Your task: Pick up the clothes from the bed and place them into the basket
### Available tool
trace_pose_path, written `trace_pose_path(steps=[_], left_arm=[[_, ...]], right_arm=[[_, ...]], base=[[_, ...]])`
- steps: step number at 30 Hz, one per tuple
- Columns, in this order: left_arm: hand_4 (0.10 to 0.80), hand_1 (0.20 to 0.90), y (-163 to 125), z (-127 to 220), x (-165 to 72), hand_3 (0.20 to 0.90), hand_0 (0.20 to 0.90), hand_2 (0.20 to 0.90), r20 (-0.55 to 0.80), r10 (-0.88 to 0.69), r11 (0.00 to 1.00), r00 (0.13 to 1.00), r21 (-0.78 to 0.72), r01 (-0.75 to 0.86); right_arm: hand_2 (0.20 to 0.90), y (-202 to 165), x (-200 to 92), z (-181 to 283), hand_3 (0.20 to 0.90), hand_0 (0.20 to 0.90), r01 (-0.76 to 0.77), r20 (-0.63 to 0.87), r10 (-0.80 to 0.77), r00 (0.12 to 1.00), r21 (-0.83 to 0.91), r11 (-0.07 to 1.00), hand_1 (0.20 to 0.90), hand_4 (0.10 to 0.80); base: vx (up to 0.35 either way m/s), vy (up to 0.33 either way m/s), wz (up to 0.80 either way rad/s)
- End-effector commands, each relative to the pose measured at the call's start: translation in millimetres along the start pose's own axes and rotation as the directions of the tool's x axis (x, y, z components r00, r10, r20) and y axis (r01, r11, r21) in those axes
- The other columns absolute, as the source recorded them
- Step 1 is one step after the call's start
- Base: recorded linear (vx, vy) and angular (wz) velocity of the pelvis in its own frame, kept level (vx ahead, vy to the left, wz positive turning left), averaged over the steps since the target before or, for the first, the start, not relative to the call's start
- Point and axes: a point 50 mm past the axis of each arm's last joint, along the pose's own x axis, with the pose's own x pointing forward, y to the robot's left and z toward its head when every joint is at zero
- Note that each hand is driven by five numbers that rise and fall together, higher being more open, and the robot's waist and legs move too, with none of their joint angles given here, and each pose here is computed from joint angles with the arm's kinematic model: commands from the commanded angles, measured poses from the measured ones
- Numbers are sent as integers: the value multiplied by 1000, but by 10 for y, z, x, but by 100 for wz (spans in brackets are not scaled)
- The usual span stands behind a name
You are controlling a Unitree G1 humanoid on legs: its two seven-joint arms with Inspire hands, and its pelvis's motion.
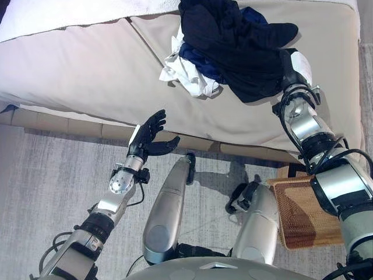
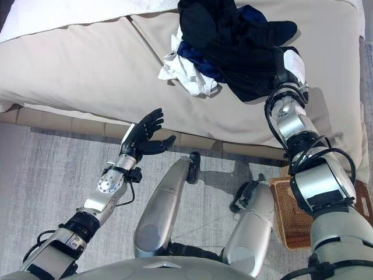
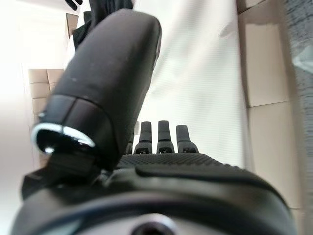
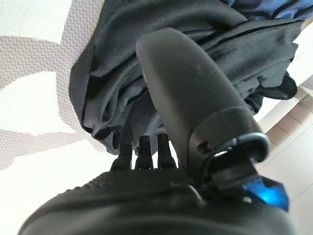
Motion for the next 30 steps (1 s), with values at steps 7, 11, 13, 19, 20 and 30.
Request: trace_pose_path(steps=[7, 11, 13, 19, 20, 30], left_arm=[[800, 900, 53, 384, -75, 900, 900, 900, 217, 51, 995, 975, -97, -30], [800, 900, 73, 392, -116, 900, 900, 900, 225, 50, 995, 973, -94, -29], [800, 900, 78, 393, -134, 900, 900, 900, 228, 49, 995, 973, -93, -29], [800, 900, 99, 364, -161, 900, 900, 900, 215, 44, 996, 976, -88, -25], [800, 900, 91, 366, -162, 900, 900, 900, 216, 41, 996, 976, -87, -23], [800, 900, 91, 262, -215, 900, 900, 900, 164, 44, 997, 986, -77, -31]], right_arm=[[900, -520, 217, 534, 900, 900, 119, 103, -123, 987, 48, 992, 900, 800], [900, -585, 246, 518, 900, 900, 95, 80, -100, 992, 58, 994, 900, 800], [658, -615, 249, 518, 617, 658, 102, 78, -108, 991, 83, 991, 658, 517], [300, -649, 239, 534, 200, 300, 149, 78, -160, 984, 134, 980, 300, 100], [300, -653, 237, 527, 200, 300, 154, 74, -166, 983, 140, 978, 300, 100], [300, -671, 219, 298, 200, 300, 181, -8, -183, 983, 191, 965, 300, 100]], base=[[-15, -14, 6], [0, 0, 0], [0, 0, 0], [0, 0, 0], [0, 0, 0], [63, -2, -1]])
